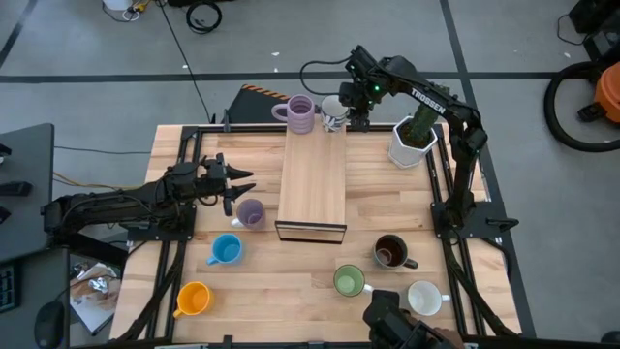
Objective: Place coffee mugs
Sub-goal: Put the dark blue patterned mug on the shelf, then put the purple mug on the shelf
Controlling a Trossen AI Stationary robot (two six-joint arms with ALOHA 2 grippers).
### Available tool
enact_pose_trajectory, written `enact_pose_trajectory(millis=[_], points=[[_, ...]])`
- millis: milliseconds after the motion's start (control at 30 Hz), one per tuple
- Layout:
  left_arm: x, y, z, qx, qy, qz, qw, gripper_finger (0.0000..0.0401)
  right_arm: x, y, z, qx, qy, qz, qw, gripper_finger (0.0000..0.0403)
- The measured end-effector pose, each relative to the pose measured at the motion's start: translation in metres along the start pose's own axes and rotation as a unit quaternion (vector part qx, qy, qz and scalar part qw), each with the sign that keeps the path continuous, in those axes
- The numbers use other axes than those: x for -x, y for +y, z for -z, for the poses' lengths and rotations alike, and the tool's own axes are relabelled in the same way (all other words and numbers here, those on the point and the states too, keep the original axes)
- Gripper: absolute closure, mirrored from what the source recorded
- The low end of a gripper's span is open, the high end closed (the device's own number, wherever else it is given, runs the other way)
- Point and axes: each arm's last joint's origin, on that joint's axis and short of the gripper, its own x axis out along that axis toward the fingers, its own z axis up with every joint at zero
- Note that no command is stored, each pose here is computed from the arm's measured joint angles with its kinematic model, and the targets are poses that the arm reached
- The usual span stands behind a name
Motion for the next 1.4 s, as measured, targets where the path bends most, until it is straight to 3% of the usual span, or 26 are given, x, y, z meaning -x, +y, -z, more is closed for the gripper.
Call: enact_pose_trajectory(millis=[133, 500, 800, 1000, 1167, 1400], points=[[0.000, 0.000, 0.000, 0.000, 0.001, 0.000, 1.000, 0.0230, 0.004, 0.003, -0.001, -0.003, 0.008, 0.008, 1.000, 0.0236], [0.000, 0.000, 0.004, 0.007, 0.025, -0.001, 1.000, 0.0230, 0.058, 0.016, 0.003, -0.023, -0.014, 0.034, 0.999, 0.0193], [0.005, -0.003, -0.028, 0.023, 0.122, -0.021, 0.992, 0.0230, 0.116, 0.039, 0.017, -0.067, -0.087, 0.060, 0.992, 0.0188], [0.004, -0.015, -0.037, 0.040, 0.193, -0.037, 0.980, 0.0230, 0.121, 0.067, 0.029, -0.068, -0.138, 0.065, 0.986, 0.0188], [0.005, -0.029, -0.049, 0.033, 0.224, -0.037, 0.973, 0.0230, 0.122, 0.096, 0.043, -0.077, -0.194, 0.115, 0.971, 0.0188], [0.014, -0.046, -0.042, 0.072, 0.340, -0.019, 0.938, 0.0230, 0.104, 0.137, 0.068, -0.066, -0.278, 0.112, 0.952, 0.0188]])
